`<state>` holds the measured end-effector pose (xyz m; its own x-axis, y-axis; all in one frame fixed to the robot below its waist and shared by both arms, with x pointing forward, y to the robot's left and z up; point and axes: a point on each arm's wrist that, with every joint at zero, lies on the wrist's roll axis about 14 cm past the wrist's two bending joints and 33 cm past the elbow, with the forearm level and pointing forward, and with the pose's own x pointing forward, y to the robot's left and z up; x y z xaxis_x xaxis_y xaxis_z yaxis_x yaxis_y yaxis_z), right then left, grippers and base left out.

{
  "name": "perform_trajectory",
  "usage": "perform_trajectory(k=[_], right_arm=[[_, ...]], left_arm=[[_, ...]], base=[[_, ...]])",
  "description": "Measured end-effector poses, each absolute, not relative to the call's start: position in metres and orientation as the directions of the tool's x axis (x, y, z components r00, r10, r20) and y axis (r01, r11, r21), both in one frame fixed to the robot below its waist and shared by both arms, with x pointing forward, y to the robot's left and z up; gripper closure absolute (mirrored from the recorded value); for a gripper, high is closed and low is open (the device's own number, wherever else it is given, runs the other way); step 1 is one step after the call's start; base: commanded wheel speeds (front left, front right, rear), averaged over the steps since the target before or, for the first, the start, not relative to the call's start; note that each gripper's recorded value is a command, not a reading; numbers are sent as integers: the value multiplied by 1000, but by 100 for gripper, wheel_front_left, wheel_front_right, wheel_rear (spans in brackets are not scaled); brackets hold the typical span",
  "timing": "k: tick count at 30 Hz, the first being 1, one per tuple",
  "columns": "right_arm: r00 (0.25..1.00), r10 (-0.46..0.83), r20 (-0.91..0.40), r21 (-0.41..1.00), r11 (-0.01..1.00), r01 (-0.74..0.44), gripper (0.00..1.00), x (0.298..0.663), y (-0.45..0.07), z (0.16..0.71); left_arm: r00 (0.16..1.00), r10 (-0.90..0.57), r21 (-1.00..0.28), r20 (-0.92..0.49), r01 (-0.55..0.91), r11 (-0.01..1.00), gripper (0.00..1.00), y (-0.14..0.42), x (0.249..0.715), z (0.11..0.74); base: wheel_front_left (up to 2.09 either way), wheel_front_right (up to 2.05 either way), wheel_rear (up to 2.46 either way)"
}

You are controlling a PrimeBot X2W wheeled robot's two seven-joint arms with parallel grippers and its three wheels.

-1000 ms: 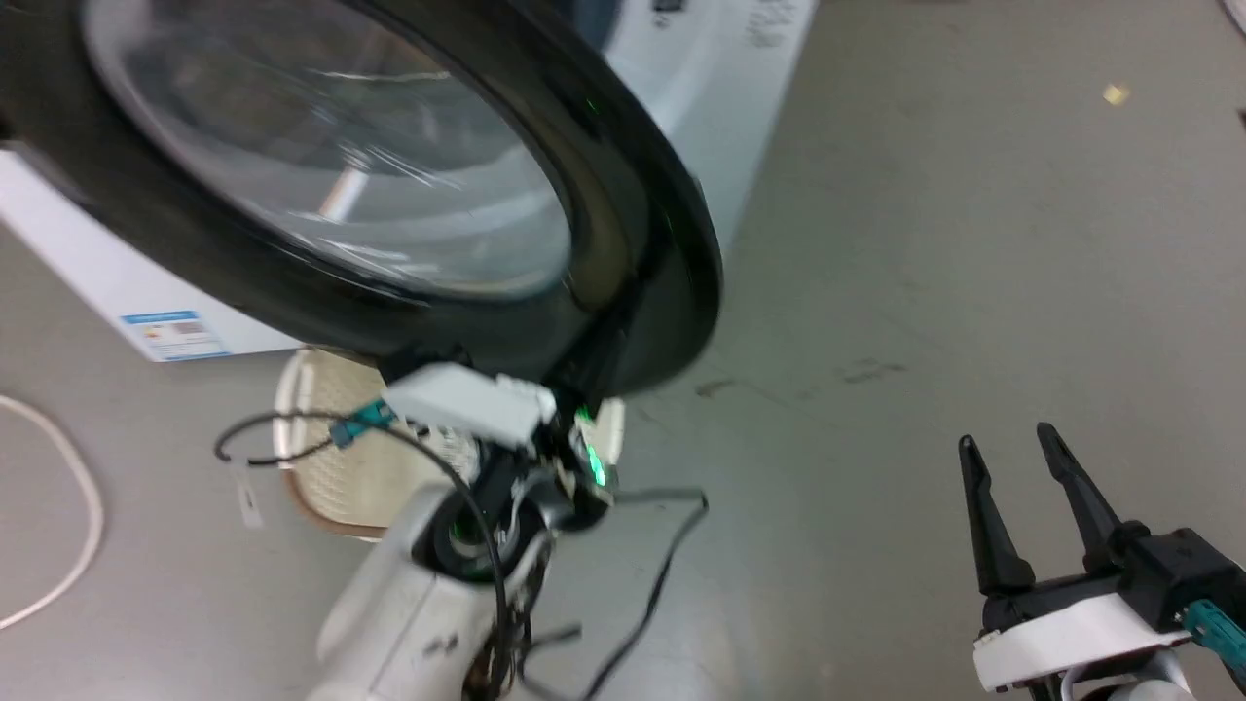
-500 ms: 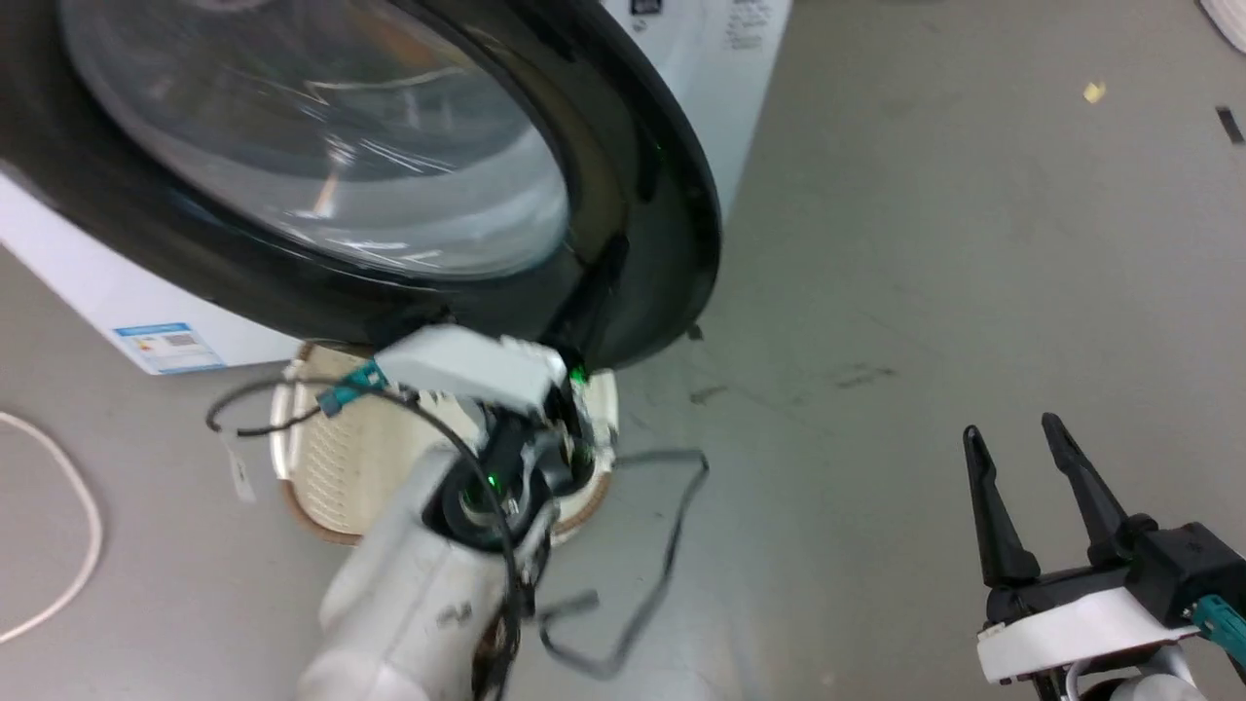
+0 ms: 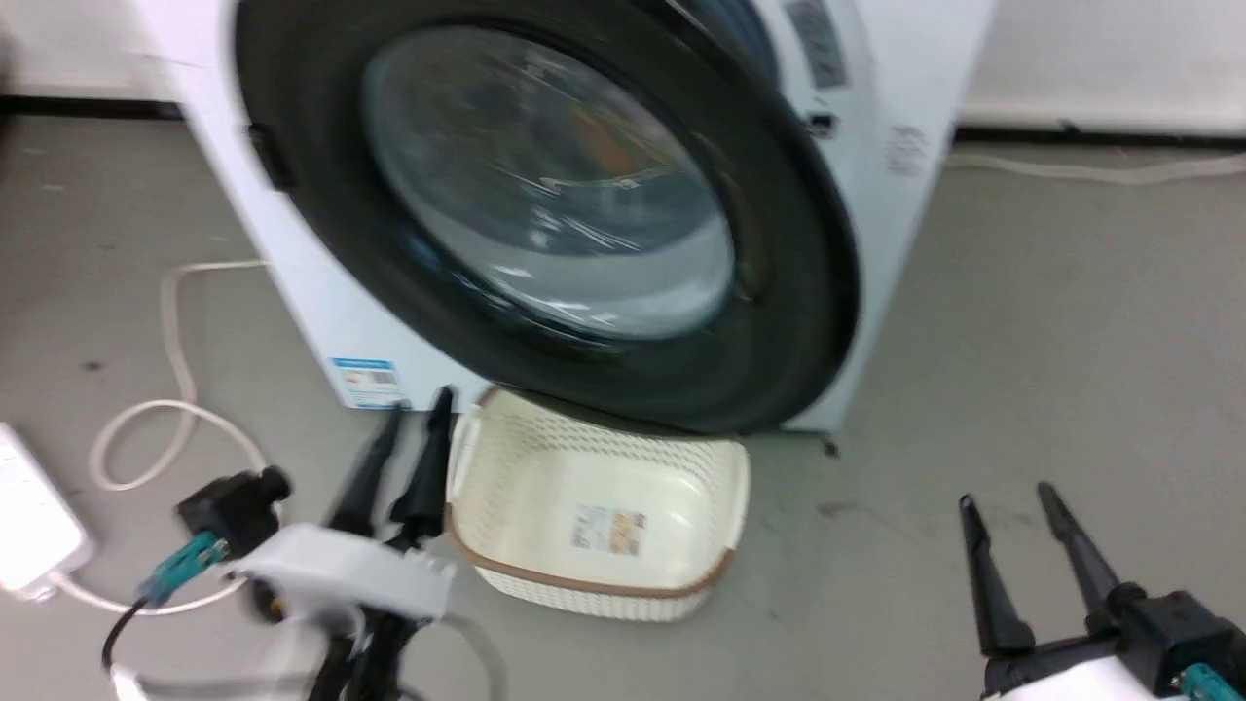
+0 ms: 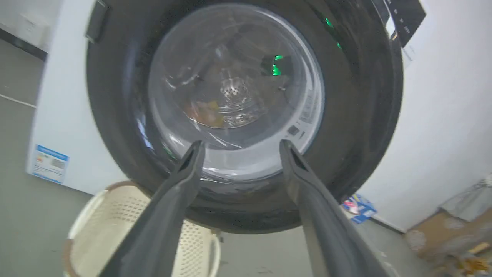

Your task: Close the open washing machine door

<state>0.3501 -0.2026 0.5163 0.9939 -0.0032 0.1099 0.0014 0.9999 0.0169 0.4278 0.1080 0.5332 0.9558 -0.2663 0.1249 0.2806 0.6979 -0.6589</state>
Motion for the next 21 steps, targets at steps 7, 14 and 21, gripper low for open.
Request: perform_trajectory(k=[7, 14, 21], right_arm=[[976, 154, 155, 9, 988, -157, 0, 357, -152, 530], [953, 256, 159, -16, 966, -257, 0, 355, -119, 532], [951, 280, 132, -11, 960, -281, 9, 356, -111, 525]], left_arm=[[960, -192, -222, 203, 237, 946, 0, 148, 374, 554], [975, -111, -11, 195, 115, 993, 0, 169, 338, 548], [981, -60, 38, 183, 54, 998, 0, 172, 325, 541]], base=[[0, 0, 0], [0, 0, 0], [0, 0, 0]])
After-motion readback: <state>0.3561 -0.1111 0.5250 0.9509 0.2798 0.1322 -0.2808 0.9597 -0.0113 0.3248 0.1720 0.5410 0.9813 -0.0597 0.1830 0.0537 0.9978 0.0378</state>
